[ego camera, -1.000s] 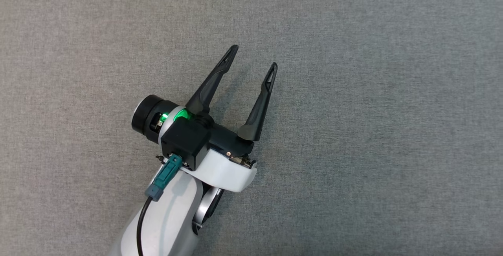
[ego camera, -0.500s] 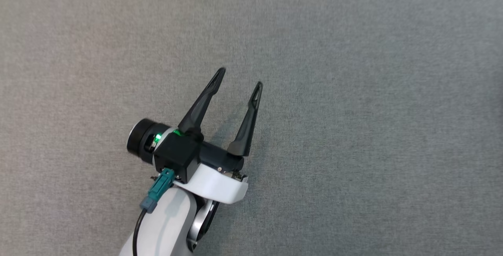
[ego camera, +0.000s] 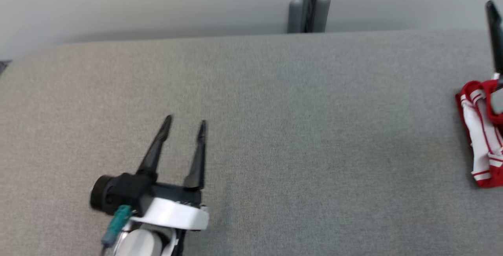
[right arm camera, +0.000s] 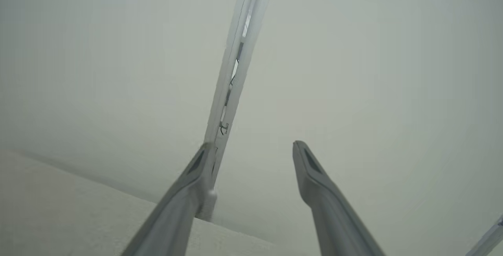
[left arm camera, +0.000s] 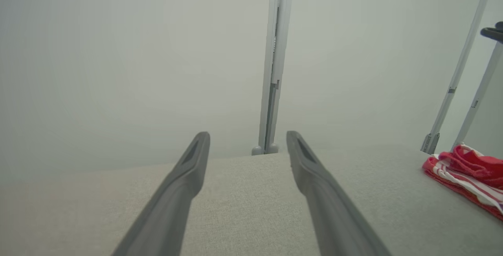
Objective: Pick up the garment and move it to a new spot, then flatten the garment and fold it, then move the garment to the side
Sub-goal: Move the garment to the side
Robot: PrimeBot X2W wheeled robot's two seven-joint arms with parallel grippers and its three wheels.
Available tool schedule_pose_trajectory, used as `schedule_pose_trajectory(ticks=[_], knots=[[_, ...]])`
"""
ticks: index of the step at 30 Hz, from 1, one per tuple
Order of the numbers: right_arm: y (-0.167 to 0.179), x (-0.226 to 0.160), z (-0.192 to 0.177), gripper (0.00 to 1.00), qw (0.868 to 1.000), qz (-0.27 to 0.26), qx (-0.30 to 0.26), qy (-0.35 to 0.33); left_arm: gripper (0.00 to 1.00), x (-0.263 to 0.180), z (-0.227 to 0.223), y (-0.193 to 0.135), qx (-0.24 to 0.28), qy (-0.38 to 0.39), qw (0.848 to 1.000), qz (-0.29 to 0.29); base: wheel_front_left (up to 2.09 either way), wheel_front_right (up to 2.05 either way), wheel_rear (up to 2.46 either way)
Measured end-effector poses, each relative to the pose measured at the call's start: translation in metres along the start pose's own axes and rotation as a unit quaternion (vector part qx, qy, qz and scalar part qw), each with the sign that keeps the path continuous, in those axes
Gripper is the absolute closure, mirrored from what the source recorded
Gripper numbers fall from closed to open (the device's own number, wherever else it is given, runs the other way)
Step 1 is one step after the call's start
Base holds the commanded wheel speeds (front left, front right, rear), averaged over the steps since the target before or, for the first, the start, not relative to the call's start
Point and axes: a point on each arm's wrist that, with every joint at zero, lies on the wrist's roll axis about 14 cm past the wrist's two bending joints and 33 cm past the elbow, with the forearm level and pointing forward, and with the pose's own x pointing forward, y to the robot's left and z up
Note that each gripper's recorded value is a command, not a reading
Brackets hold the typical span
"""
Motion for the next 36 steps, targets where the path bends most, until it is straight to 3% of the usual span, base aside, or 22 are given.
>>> schedule_pose_trajectory(ticks=[7, 14, 21, 36], knots=[[0.042, -0.029, 0.016, 0.0, 0.997, 0.006, 0.066, -0.049, 0.0, -0.024, 0.021, 0.021, 0.001, -0.023, 0.999, 0.039, 0.0, 0.0, 0.0], [0.086, -0.05, 0.001, 0.0, 0.992, 0.011, 0.122, -0.037, 0.0, -0.042, 0.021, 0.033, 0.003, -0.02, 0.998, 0.065, 0.0, 0.0, 0.0], [0.125, -0.072, -0.008, 0.0, 0.992, 0.028, 0.117, -0.024, 0.0, -0.061, 0.017, 0.036, 0.001, -0.01, 0.997, 0.078, 0.0, 0.0, 0.0], [0.133, -0.086, -0.019, 0.0, 0.992, 0.013, 0.129, -0.008, 0.0, -0.064, 0.015, 0.037, 0.008, -0.006, 0.997, 0.074, 0.0, 0.0, 0.0]])
